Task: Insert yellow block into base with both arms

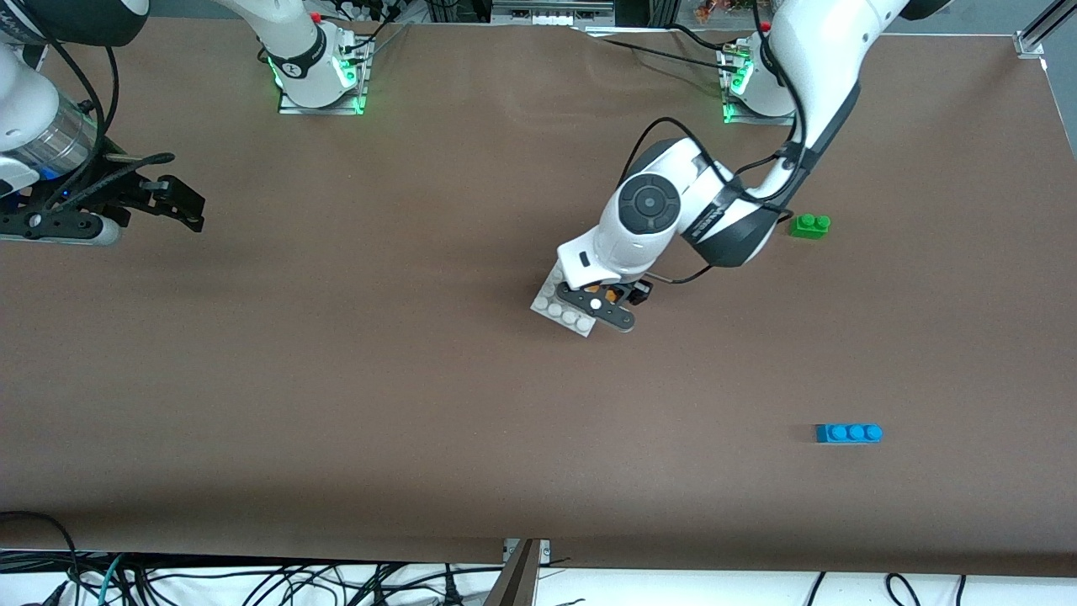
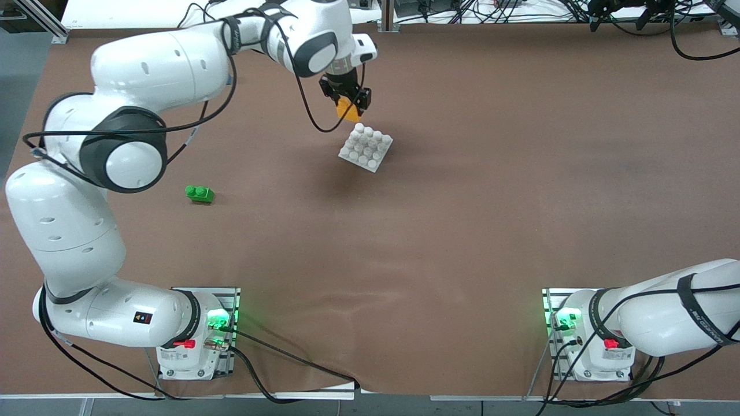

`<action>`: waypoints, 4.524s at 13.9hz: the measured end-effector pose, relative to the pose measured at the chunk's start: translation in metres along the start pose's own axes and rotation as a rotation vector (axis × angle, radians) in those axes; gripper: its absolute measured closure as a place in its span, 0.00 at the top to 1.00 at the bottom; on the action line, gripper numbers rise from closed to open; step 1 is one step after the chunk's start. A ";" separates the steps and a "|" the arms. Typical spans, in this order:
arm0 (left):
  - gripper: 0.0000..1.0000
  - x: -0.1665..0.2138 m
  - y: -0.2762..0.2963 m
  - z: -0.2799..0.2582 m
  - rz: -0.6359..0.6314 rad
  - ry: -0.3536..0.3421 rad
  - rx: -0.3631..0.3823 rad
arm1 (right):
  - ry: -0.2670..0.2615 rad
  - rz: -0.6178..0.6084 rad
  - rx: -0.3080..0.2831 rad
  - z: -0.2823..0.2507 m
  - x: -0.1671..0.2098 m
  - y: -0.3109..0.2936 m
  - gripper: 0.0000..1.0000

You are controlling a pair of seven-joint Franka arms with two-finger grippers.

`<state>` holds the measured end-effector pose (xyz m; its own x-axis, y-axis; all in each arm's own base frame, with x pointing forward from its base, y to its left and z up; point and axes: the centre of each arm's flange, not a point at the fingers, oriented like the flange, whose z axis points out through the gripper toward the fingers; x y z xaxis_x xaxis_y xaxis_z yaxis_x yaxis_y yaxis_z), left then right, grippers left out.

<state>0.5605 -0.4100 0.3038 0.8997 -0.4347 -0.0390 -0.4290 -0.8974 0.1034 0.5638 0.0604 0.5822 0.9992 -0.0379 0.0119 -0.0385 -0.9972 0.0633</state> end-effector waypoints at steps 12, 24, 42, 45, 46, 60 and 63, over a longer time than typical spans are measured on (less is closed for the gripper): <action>0.68 -0.027 0.045 0.091 -0.001 -0.001 0.050 | 0.004 0.000 0.001 0.000 0.000 0.000 1.00; 0.68 -0.029 0.046 0.097 -0.015 0.018 0.080 | 0.005 0.000 0.001 0.000 0.000 0.000 1.00; 1.00 -0.027 0.050 0.105 -0.057 0.053 0.120 | 0.005 0.000 0.001 -0.001 0.001 0.000 1.00; 1.00 -0.022 0.050 0.082 -0.119 0.046 0.096 | 0.005 0.000 0.001 -0.001 0.001 0.000 1.00; 1.00 -0.023 0.049 0.067 -0.133 0.036 0.108 | 0.005 0.000 0.001 -0.001 0.001 0.000 1.00; 1.00 -0.037 -0.136 -0.220 -0.556 0.032 0.201 | 0.001 0.003 0.026 -0.001 0.000 -0.003 1.00; 1.00 -0.060 -0.198 -0.260 -0.573 0.022 0.107 | -0.005 0.007 0.063 -0.001 0.000 -0.006 1.00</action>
<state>0.6121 -0.1862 0.5442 0.9916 0.1236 -0.0382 0.1225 -0.9920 -0.0294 0.5637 0.0666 0.5828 0.9989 -0.0454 0.0075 -0.0454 -0.9990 0.0003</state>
